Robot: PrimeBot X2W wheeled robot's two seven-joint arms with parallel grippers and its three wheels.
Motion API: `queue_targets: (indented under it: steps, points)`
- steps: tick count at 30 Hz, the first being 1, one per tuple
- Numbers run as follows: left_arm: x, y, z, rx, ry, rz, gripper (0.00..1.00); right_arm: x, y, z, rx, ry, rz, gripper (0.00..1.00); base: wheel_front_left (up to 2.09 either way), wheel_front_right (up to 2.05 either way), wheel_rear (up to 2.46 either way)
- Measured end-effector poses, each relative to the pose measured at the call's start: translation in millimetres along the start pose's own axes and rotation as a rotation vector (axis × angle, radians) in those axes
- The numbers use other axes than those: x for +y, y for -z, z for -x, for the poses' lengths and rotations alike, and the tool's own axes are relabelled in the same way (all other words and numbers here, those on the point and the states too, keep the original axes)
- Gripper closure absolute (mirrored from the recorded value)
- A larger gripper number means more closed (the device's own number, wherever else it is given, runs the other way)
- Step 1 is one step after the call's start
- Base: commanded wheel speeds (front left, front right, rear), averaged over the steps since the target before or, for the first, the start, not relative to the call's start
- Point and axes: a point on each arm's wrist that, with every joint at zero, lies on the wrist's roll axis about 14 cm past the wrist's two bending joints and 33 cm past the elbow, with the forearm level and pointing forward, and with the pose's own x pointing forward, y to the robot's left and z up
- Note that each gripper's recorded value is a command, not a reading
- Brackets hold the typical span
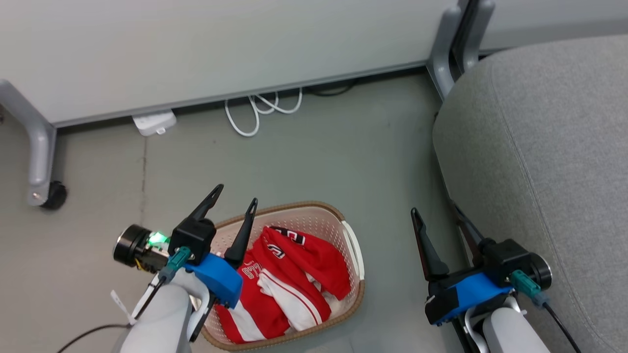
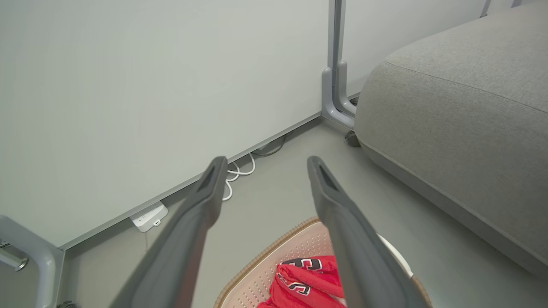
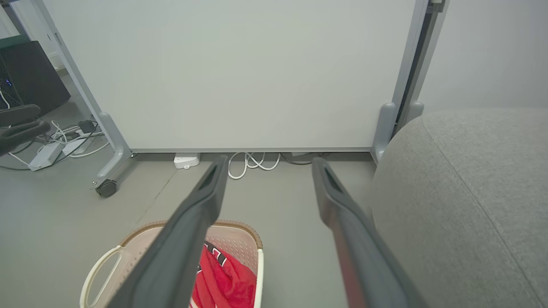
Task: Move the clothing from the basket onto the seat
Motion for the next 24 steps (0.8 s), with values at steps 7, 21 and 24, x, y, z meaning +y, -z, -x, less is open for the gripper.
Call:
queue_targets:
  steps: [7,21,24]
  points:
    - [-23,35,-36,0.089,0.138,-0.046,0.00,-17,13,-14,0.027,0.035,-0.012,0.00,0.00,0.00,0.00]
    - [-58,154,-59,0.360,0.407,-0.148,0.00,-45,45,-54,0.071,0.072,-0.010,0.00,0.00,0.00,0.00]
    - [-62,192,-57,0.440,0.469,-0.173,0.00,-52,59,-64,0.092,0.077,-0.008,0.00,0.00,0.00,0.00]
